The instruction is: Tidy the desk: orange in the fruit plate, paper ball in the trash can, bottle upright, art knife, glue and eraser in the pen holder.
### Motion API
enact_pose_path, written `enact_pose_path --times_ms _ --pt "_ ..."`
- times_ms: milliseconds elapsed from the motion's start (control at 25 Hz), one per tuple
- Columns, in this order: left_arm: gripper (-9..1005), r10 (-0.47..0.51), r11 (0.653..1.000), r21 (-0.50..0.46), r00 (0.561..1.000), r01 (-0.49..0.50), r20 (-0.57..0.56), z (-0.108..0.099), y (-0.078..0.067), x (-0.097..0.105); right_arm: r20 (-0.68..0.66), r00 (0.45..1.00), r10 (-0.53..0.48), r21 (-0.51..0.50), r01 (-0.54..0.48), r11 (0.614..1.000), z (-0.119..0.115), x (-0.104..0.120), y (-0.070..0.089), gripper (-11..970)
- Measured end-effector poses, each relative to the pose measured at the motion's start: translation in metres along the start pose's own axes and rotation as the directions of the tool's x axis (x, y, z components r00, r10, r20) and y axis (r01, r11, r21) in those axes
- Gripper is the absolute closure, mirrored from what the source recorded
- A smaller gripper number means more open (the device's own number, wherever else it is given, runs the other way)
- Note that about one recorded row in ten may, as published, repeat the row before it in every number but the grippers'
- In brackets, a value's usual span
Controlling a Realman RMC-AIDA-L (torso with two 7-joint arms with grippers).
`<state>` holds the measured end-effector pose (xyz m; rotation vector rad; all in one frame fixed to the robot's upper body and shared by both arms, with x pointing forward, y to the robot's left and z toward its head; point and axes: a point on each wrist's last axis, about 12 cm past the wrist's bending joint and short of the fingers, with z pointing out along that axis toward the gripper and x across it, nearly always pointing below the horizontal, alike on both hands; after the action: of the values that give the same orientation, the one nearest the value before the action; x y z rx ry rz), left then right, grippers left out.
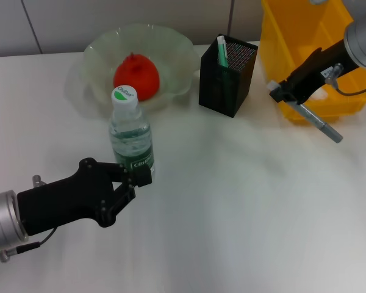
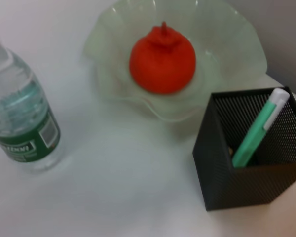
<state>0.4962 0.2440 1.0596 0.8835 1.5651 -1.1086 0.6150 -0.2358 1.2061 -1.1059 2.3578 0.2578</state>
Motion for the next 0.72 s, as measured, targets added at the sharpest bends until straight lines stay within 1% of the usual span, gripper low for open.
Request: enact_pose_path --times_ms 360,720 --pt "982 0.011 1.000 0.009 1.000 -0.011 0.006 -0.001 0.000 -0.003 0.060 0.998 -0.018 -0.005 0.019 1.000 -0.014 -0.009 0.006 881" --pt "982 0.024 0.999 0.024 1.000 -0.024 0.016 -0.002 0.000 -0.007 0.067 0.997 -0.024 0.001 0.024 1.000 -0.019 -0.011 0.007 881"
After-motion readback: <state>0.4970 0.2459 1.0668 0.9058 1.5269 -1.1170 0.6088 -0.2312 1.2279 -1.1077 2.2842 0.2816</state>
